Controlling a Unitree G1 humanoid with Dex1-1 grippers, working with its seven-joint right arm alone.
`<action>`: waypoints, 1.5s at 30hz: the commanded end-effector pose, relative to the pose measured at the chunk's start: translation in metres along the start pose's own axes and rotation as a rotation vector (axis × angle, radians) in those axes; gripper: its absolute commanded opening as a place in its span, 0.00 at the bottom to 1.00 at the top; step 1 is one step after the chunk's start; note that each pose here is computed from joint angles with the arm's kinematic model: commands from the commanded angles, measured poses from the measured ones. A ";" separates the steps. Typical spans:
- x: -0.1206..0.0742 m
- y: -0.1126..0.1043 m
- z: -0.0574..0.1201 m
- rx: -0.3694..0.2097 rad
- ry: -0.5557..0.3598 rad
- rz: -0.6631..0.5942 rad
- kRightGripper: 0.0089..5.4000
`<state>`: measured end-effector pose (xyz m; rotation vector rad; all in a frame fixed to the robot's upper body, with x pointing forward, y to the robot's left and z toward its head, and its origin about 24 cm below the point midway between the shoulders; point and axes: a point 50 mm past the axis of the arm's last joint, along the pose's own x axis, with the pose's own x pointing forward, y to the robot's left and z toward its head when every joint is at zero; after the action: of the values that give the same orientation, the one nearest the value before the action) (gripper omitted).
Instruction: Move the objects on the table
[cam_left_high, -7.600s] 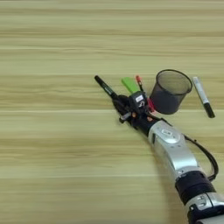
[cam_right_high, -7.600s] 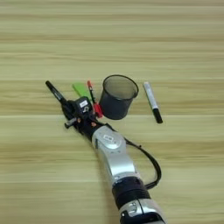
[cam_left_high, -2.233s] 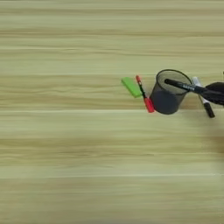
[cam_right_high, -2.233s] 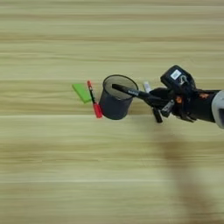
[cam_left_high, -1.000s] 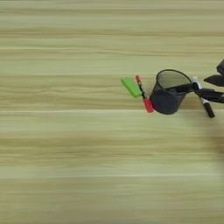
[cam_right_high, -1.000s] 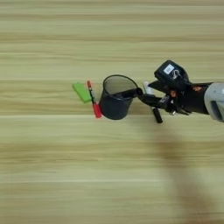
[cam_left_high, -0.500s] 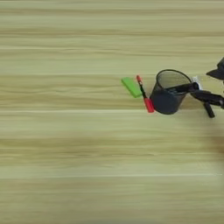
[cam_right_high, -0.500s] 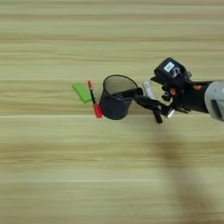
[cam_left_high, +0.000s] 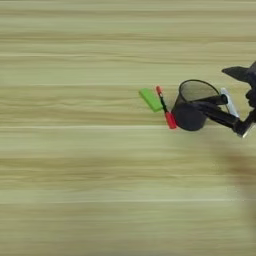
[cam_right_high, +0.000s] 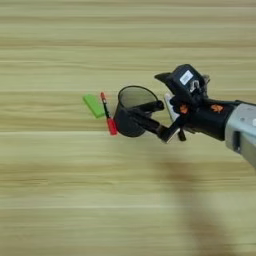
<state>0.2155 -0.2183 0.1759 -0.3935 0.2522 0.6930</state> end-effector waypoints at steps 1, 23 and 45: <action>-0.004 0.003 0.012 -0.060 -0.084 -0.057 0.99; 0.045 0.055 -0.023 0.217 -0.201 0.003 0.99; 0.116 0.062 -0.055 0.173 -0.233 -0.221 0.99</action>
<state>0.2412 -0.1365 0.0469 -0.1549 0.1874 0.5214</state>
